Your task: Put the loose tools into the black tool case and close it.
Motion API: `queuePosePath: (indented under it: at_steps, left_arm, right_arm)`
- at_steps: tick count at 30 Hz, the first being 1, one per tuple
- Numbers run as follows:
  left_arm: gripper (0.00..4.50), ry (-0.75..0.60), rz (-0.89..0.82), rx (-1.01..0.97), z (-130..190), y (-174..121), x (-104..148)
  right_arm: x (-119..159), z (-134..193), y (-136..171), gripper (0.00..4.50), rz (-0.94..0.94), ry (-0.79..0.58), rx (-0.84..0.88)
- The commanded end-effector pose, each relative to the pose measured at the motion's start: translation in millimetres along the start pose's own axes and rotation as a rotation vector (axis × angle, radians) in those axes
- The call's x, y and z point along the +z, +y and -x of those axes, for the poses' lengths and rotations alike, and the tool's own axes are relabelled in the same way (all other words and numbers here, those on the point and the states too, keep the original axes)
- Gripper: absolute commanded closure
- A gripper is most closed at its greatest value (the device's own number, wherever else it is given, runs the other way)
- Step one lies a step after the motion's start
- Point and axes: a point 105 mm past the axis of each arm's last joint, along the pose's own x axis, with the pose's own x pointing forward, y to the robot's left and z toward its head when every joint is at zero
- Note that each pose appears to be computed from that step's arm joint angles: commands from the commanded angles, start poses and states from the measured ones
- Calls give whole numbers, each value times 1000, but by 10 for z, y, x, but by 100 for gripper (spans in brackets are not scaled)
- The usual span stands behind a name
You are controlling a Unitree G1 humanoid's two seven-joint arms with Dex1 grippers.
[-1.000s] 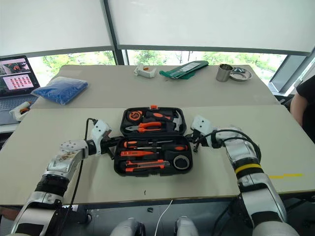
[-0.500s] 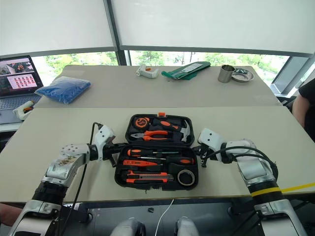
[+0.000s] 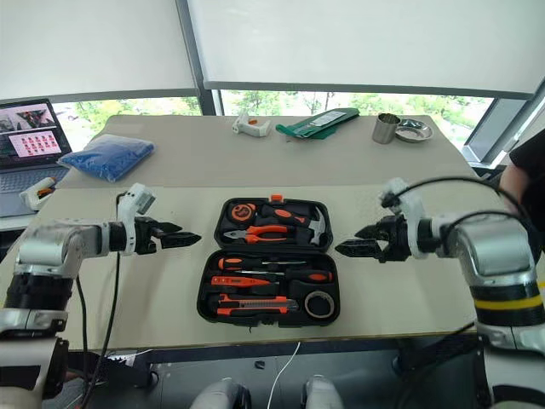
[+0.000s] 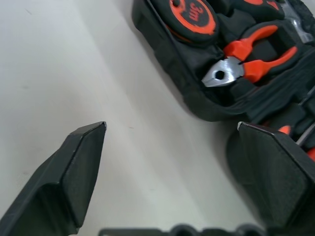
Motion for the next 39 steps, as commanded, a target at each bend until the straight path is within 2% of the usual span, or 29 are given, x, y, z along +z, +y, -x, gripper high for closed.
queuePosePath:
  at_steps: [1, 7, 10, 13, 15, 16, 22, 24, 27, 29, 34, 37, 39]
  left_arm:
    - [0, 95, 26, -37, -189, -159, 78]
    - [0, 92, -4, 9, -389, -132, 226]
    - [0, 96, -19, 13, -451, -143, 255]
    - [67, 104, -25, 24, -501, -128, 240]
    - [129, 101, -28, 38, -535, -114, 255]
    - [180, 96, -28, 44, -543, -104, 271]
    - [398, 83, -5, 53, -481, -48, 309]
    - [450, 78, 15, 53, -482, -41, 300]
    - [450, 61, 44, 37, -516, -63, 283]
    - [450, 33, 55, 17, -543, -91, 289]
    - [450, -248, -29, -90, -480, -189, 536]
    - [450, -395, -131, -86, -415, -202, 611]
    - [450, -505, -246, -80, -333, -252, 625]
  right_arm:
    - [167, -139, -34, 9, -145, -20, 2]
    - [398, -328, -169, 9, -214, -36, -62]
    - [411, -406, -212, 9, -209, -6, -97]
    - [325, -466, -291, 0, -208, 32, -130]
    - [300, -508, -337, 50, -218, 36, -140]
    - [297, -524, -362, 77, -222, 35, -149]
    - [203, -569, -447, 279, -218, 80, -179]
    - [128, -569, -493, 348, -221, 105, -190]
    - [127, -568, -553, 447, -257, 89, -204]
    - [201, -586, -569, 447, -255, 40, -204]
    - [828, -466, -530, 447, 22, -376, -194]
    - [955, -340, -276, 447, 227, -552, -90]
    - [883, -283, -165, 447, 357, -628, -107]
